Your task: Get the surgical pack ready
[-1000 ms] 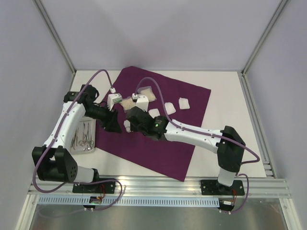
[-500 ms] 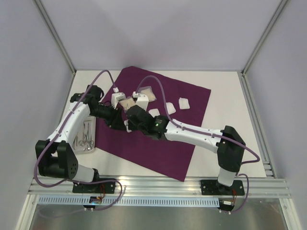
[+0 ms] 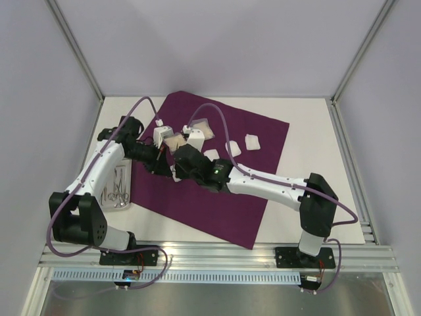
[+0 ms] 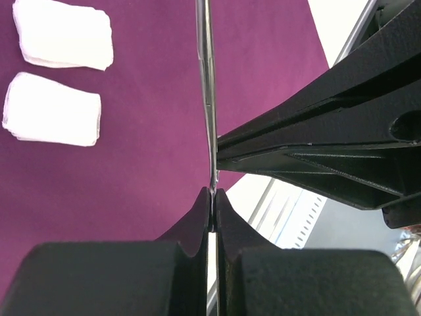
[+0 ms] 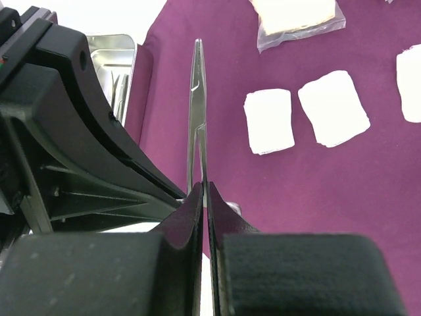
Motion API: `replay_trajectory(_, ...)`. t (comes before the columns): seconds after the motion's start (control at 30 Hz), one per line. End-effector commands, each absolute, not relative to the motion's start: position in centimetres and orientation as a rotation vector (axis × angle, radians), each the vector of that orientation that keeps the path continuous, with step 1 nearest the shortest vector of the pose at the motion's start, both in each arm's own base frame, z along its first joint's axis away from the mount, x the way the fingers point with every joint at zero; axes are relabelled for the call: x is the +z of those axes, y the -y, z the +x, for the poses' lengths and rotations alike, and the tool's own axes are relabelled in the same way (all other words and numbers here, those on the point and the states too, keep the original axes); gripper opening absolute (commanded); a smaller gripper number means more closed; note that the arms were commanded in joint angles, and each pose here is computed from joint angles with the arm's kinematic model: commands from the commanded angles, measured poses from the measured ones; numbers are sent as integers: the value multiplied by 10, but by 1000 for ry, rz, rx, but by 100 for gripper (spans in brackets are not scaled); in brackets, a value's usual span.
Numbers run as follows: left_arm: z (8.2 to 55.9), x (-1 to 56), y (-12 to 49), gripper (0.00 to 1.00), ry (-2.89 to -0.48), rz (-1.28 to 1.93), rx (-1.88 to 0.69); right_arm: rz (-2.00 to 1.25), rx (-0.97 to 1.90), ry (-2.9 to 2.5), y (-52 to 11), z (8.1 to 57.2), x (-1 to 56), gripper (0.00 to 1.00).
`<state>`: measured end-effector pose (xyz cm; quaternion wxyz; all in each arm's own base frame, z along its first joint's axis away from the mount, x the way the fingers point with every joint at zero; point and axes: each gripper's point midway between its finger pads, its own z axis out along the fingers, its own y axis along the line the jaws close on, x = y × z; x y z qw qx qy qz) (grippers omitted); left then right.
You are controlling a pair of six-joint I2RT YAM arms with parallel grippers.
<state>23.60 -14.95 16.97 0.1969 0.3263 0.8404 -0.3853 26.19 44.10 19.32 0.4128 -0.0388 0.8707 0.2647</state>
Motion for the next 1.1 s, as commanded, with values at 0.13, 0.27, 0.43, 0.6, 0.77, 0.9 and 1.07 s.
replay_trajectory(0.13,235,165,144,0,-2432,880,-1022,-92,710,-2176,-436,255,205,15)
replay_trajectory(0.27,248,148,102,0,-2511,789,-873,-156,726,-2174,-426,245,207,32)
replay_trajectory(0.43,250,130,41,0,-2592,660,-747,-257,774,-2162,-424,232,210,43)
replay_trajectory(0.6,230,107,-20,0,-2685,614,-605,-329,736,-2171,-422,231,206,43)
replay_trajectory(0.77,213,104,-63,0,-2718,473,-627,-372,767,-2201,-432,226,197,43)
replay_trajectory(0.9,207,100,-84,0,-2722,424,-665,-410,801,-2241,-446,221,185,43)
replay_trajectory(1.07,198,84,-86,0,-2757,477,-692,-437,800,-2285,-459,220,173,42)
